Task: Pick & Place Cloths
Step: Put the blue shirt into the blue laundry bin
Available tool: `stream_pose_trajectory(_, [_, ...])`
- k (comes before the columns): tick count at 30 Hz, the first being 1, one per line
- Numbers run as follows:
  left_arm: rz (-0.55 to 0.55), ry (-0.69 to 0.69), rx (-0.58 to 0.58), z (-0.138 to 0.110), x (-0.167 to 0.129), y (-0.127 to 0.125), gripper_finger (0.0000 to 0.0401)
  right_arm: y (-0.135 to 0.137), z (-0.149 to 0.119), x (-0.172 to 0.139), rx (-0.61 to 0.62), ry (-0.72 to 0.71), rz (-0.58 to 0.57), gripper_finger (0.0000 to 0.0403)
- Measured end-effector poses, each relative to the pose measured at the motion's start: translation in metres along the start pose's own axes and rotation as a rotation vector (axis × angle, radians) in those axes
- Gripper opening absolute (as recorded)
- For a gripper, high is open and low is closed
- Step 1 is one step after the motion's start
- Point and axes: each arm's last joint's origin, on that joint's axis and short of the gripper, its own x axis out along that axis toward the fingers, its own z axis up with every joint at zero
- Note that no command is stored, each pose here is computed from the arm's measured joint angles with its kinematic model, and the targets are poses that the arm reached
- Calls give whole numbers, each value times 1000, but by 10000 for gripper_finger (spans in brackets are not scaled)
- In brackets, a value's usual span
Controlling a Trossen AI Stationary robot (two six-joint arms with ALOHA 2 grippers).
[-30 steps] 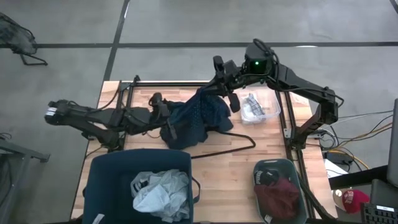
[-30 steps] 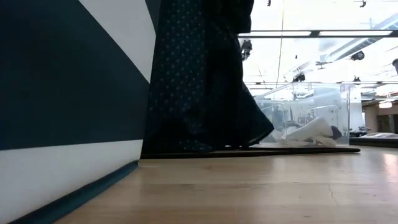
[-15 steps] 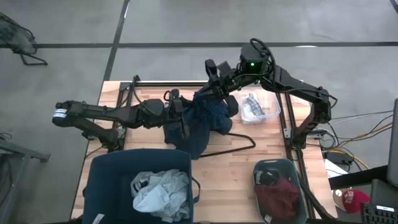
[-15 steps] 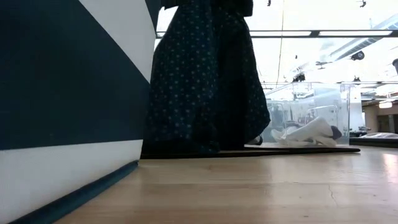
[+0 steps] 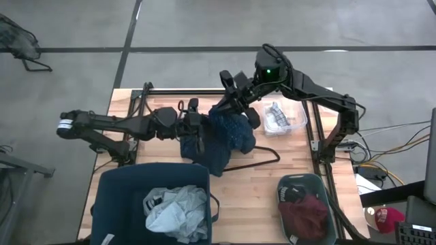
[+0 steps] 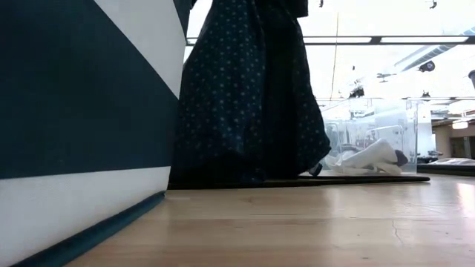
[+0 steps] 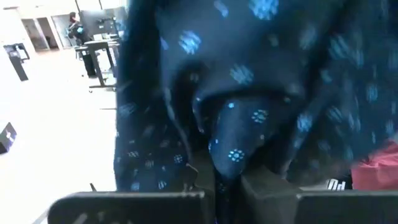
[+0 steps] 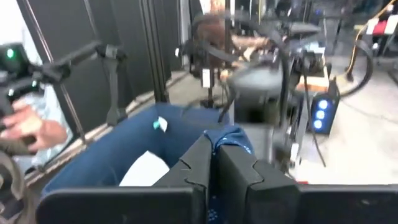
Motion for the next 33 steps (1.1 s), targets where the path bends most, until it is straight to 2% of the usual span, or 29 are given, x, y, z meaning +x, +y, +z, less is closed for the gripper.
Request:
stream_pose_trajectory(4, [13,-48,-8,11,-11,3,14,8,-4,-11,13,82,-20,45])
stream_pose_trajectory(9, [22,-152,-28,33,-36,10,13,17,-13,-26,14,226,-106,91])
stream_pose_trajectory(17, [35,-309,-66,61,-75,20,13,14,-57,-23,84,414,-105,151])
stream_pose_trajectory(23, [32,-364,-89,71,-90,24,13,1,-99,-7,80,436,-89,181])
stream_pose_trajectory(25, [8,-405,-112,80,-95,25,13,-4,-108,-2,52,408,-88,188])
stream_pose_trajectory(29, [-121,-542,-149,101,-107,25,14,-11,-123,7,-15,349,-89,197])
stream_pose_trajectory(33, [-256,-524,-212,109,-116,21,16,-14,-130,8,-32,337,-90,201])
